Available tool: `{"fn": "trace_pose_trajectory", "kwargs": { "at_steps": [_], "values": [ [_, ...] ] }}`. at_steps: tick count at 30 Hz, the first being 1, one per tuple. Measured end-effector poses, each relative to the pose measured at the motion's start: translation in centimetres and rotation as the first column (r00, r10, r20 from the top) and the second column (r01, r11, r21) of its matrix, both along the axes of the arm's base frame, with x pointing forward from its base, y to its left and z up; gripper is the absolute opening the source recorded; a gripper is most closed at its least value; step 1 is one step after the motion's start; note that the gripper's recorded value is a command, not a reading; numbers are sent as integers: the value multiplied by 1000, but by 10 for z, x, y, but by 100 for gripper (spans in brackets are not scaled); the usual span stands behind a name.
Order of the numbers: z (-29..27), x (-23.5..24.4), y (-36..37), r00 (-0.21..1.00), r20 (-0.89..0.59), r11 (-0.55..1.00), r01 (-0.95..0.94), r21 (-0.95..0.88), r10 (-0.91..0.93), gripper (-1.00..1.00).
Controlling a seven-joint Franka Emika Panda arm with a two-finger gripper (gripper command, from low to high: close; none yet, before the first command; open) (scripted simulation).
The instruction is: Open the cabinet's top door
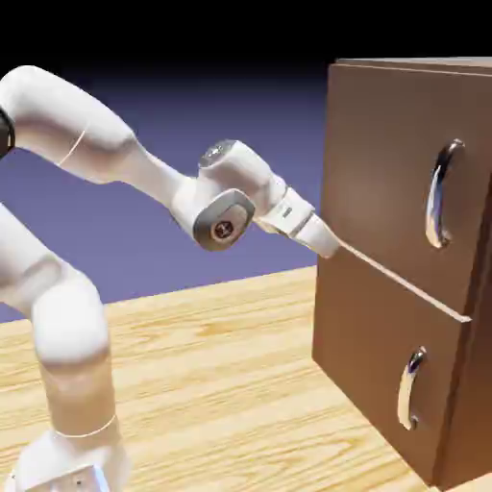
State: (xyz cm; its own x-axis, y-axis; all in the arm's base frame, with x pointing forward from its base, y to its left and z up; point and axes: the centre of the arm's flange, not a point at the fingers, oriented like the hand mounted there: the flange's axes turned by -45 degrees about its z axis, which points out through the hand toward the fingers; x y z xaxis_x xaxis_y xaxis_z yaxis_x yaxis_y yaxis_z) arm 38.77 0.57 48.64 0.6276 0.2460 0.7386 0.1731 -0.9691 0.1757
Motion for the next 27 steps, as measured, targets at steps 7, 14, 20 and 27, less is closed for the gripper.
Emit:
{"fn": "trace_pose_trajectory", "kwargs": {
  "at_steps": [7,14,20,27],
  "values": [
    [66,-13,-6,939,111,883,-260,-391,325,0],
    [118,-32,-27,819,87,584,-326,-743,567,0],
    [148,-49,-56,732,-20,251,-259,-933,681,0],
    [160,-61,-100,687,-197,-157,-121,-980,700,0]
  ]
}}
